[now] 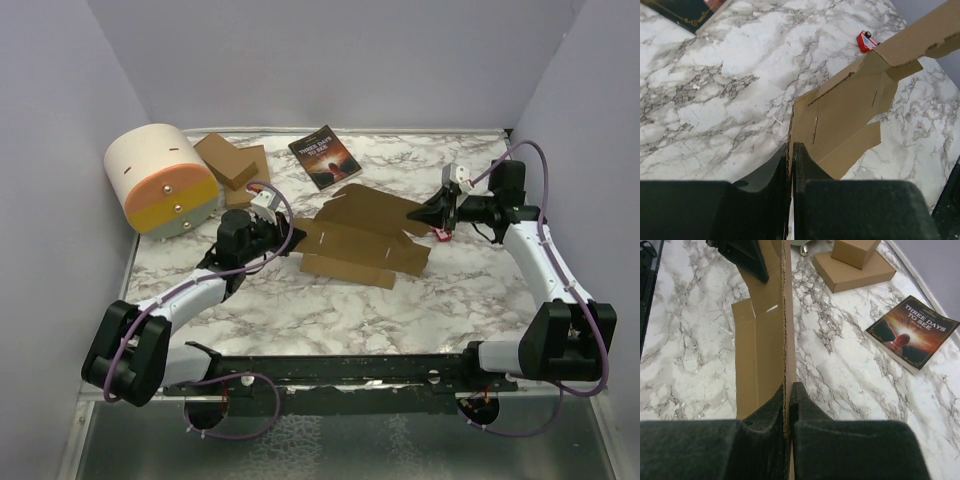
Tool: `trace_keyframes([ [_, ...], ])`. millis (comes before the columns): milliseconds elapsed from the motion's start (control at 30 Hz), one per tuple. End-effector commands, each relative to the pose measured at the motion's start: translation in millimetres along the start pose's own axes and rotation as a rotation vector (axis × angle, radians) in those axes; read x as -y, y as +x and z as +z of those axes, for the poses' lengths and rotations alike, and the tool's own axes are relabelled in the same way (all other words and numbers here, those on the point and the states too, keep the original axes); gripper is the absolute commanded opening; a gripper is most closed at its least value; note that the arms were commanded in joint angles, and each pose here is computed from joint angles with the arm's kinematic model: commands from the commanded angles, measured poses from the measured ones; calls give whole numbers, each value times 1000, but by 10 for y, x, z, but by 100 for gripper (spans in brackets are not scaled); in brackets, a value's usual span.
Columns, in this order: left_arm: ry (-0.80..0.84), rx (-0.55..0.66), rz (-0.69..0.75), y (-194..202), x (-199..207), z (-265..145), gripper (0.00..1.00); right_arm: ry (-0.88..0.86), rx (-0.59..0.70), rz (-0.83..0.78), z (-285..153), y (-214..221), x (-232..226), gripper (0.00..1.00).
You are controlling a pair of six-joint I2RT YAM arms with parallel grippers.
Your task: Fold the paper box
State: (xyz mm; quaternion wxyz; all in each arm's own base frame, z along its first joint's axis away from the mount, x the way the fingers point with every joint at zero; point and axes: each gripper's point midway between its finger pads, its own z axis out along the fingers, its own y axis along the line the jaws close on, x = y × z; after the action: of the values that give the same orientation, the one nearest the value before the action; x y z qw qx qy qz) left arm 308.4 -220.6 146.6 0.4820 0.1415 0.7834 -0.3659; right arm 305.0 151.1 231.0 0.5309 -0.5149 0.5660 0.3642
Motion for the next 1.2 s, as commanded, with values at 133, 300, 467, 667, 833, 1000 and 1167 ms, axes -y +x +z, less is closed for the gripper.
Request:
trace_keyframes([
  [133,85,225,198,-439,135,59,6,11,12,-71,-66,-357,84,1],
  [300,101,275,234,-615,146,171,6,5,17,-83,-81,-493,123,1],
  [467,108,288,249,-668,117,286,8,26,-10,-105,-97,-505,193,1],
  [667,124,279,235,-651,57,479,10,23,-12,-139,-114,-595,210,1],
  [833,149,288,245,-663,42,605,12,-1,-9,-110,-93,-539,178,1],
  [1000,165,289,276,-623,28,652,13,-6,-13,-63,-81,-438,124,1],
  [1167,153,284,284,-551,-19,655,11,-2,-17,-35,-77,-381,93,1],
])
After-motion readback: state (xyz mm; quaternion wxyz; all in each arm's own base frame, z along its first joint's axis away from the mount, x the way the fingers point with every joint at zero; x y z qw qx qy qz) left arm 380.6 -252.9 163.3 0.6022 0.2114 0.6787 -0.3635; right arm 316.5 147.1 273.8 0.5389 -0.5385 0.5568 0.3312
